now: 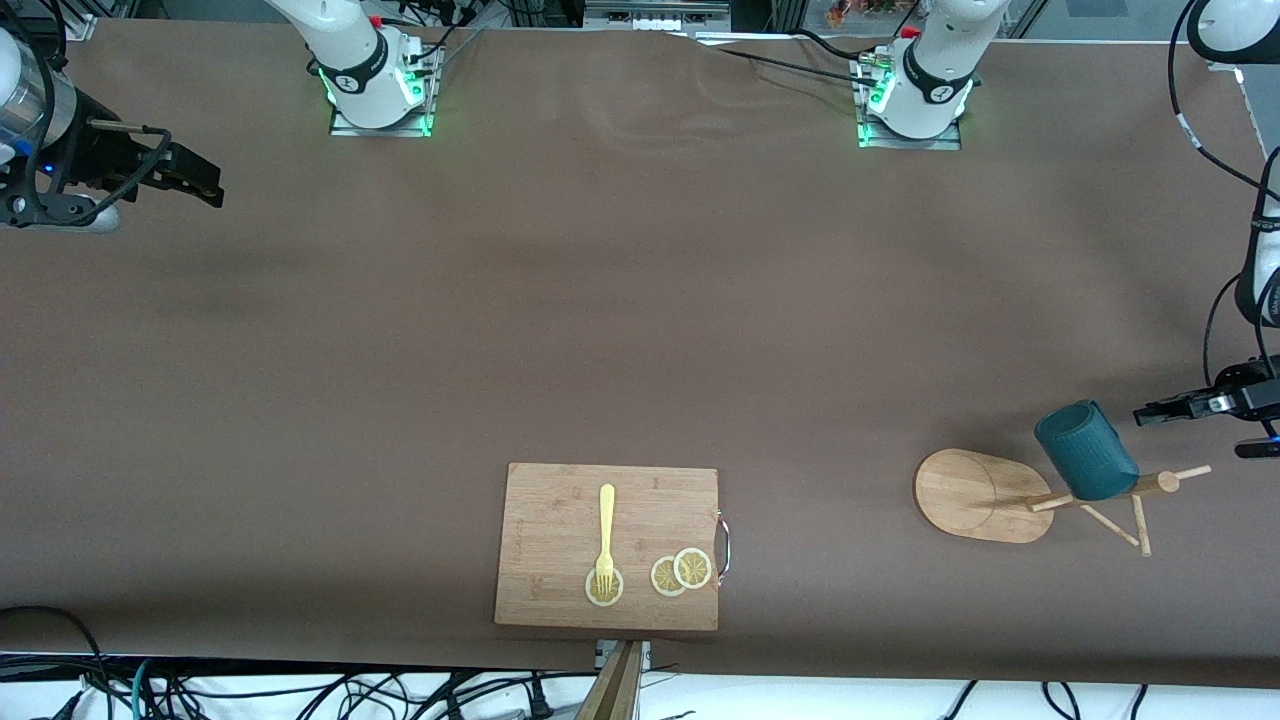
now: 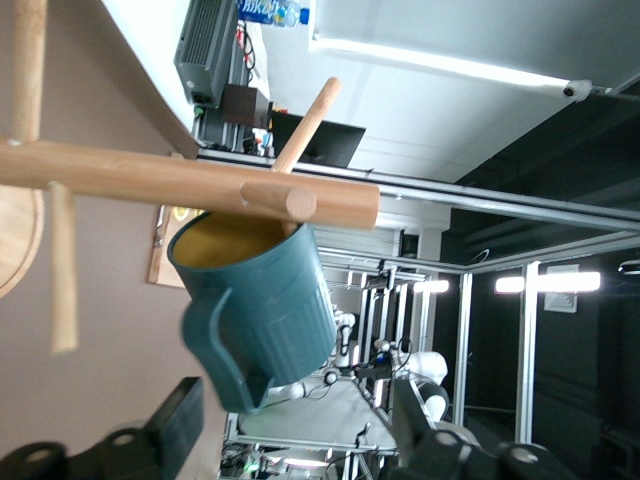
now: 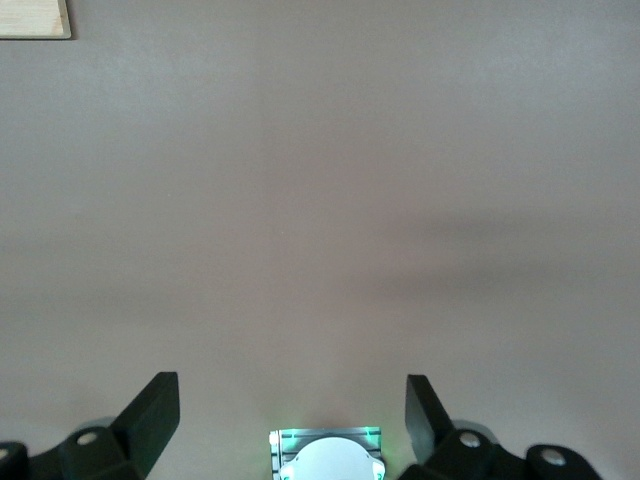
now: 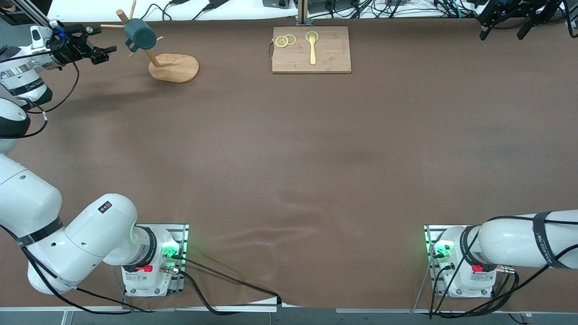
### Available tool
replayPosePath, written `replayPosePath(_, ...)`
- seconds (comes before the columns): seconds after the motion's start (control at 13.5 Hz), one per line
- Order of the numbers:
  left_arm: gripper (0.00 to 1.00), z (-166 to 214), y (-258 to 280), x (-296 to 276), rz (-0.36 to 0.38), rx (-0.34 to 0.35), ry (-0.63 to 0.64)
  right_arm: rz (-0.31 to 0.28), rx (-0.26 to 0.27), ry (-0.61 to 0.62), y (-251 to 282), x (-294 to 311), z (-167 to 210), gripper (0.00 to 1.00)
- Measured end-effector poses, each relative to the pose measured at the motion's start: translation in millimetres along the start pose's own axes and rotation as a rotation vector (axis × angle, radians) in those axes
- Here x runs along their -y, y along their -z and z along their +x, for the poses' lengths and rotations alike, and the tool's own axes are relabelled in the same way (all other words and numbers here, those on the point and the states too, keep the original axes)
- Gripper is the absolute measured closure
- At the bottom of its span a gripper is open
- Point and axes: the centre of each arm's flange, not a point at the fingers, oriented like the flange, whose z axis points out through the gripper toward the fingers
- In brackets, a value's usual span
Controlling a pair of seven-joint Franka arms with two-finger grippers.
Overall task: Pass cup and hang on rack
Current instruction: 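Hang the mug on a rack peg and open the left gripper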
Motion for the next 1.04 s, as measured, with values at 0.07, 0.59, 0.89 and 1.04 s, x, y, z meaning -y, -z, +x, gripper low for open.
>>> replayPosePath(0.07, 0.01, -4, 7, -3, 0.028, 0.024, -0.005, 0.0, 0.0, 0.0, 0, 0, 0, 0.0)
replayPosePath(0.59, 0.0, -22, 12, -76, 0.449, 0.301, -0.071, 0.0, 0.0, 0.001, 0, 0, 0, 0.0)
replayPosePath(0.89, 0.0, -26, -84, -166, 0.86, 0.504, -0.154, 0.0, -0.002, 0.001, 0, 1, 0, 0.0)
replayPosePath(1.04, 0.0, -36, -153, -211, 1.042, 0.597, -0.224, 0.001, -0.002, 0.001, 1, 1, 0, 0.0)
